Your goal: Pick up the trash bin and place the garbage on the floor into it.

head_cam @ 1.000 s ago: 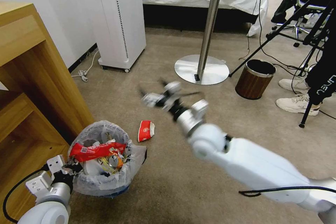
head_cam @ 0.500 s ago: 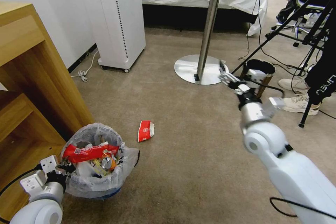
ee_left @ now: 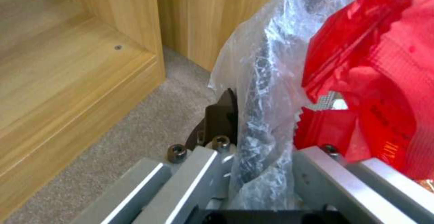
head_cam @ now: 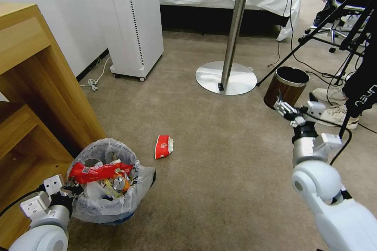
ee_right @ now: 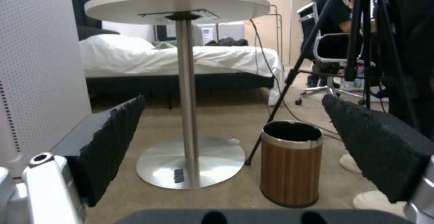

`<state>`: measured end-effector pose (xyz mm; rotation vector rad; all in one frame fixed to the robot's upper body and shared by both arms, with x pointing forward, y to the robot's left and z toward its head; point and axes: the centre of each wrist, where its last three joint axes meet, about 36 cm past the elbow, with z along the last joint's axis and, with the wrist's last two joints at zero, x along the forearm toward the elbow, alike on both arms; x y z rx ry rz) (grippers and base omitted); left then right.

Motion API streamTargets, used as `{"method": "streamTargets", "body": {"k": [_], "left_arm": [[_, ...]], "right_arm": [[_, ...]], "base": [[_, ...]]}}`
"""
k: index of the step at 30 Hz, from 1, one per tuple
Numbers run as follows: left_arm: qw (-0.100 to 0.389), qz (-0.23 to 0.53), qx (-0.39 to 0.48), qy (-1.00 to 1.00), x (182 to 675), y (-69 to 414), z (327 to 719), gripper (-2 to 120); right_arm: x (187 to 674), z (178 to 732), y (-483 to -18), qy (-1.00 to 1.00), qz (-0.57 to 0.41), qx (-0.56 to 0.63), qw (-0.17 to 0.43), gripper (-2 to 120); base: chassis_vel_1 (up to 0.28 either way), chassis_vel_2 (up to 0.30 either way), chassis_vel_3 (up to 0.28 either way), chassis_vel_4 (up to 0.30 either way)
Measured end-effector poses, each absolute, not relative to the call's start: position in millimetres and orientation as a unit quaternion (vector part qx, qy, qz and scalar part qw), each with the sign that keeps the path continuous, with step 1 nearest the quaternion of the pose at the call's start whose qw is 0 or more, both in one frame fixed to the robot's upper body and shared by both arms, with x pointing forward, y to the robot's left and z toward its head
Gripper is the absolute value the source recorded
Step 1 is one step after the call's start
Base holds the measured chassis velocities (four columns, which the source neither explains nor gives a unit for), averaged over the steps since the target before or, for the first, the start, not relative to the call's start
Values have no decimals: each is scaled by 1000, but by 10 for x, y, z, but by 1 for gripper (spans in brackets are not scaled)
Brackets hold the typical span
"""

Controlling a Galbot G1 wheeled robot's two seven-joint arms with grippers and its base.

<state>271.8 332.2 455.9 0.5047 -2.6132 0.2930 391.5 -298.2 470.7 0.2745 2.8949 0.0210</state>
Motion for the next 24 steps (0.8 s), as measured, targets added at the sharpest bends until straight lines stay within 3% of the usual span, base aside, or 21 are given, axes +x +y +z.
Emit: {"method": "streamTargets", "body": {"k": [24], "left_arm": [[259, 119, 162, -945, 2644, 3279, 4772, 1]], "right_arm": [[3853, 4547, -3000, 987, 14, 94, 127, 100]], "base": [[23, 21, 26, 22]]}}
